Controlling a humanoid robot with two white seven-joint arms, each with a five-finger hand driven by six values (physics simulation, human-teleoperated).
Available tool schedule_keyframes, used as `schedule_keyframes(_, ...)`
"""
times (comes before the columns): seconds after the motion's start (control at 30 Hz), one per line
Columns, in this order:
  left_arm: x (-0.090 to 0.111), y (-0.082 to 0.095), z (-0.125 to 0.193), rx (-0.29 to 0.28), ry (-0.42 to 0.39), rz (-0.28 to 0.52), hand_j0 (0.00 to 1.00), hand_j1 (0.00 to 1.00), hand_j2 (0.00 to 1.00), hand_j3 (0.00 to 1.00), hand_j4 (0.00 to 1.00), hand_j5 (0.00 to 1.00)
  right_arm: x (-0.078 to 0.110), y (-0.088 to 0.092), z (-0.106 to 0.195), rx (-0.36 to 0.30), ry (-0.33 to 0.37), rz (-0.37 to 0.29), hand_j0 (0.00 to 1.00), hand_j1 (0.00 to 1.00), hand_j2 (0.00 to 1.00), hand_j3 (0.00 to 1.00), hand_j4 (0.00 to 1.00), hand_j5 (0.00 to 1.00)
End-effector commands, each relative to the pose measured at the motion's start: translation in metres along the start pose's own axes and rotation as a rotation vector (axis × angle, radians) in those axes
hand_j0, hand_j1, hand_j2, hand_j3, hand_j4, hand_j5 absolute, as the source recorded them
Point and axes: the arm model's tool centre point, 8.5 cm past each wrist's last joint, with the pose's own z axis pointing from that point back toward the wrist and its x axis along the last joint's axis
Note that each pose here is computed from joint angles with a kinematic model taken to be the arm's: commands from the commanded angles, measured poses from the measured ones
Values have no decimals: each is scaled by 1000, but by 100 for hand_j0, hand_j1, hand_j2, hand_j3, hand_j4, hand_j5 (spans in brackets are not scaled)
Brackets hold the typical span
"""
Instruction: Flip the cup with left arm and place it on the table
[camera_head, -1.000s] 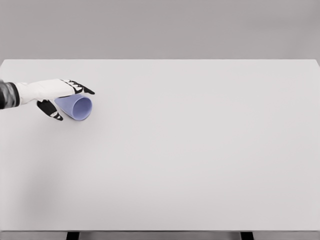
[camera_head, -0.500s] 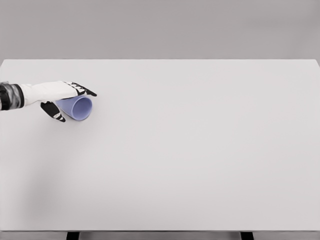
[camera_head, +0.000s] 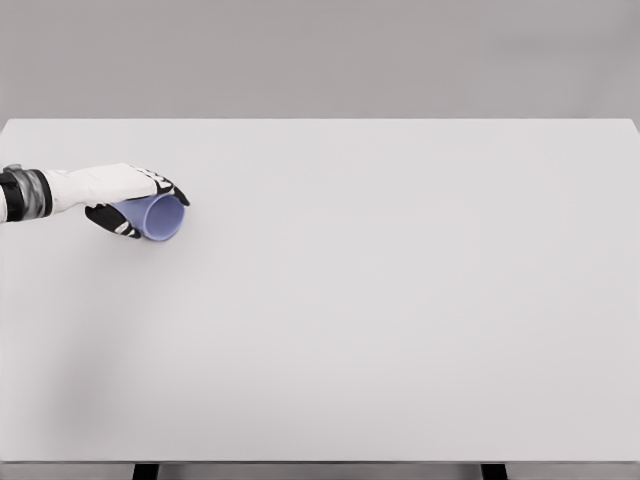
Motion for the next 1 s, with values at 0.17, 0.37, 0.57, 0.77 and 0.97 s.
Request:
schedule_keyframes(0.17, 1, 1, 0, 6, -3, 3, 50, 50, 50, 50, 50, 50, 0, 0, 0, 0, 0, 0, 100, 100, 100, 100, 100, 100)
schedule_keyframes(0.37, 3, 6, 1, 55, -42, 63, 36, 36, 36, 36, 36, 36, 0, 0, 0, 0, 0, 0, 100, 100, 100, 100, 100, 100)
schedule_keyframes(0.57, 7, 21, 9, 191, -142, 219, 38, 38, 38, 38, 38, 38, 0, 0, 0, 0, 0, 0, 100, 100, 100, 100, 100, 100)
schedule_keyframes(0.77, -1, 31, 20, 375, -257, 469, 38, 38, 38, 38, 38, 38, 0, 0, 0, 0, 0, 0, 100, 100, 100, 100, 100, 100)
schedule_keyframes(0.97, -11, 15, 11, 359, -233, 535, 39, 39, 39, 39, 39, 39, 0, 0, 0, 0, 0, 0, 100, 100, 100, 100, 100, 100)
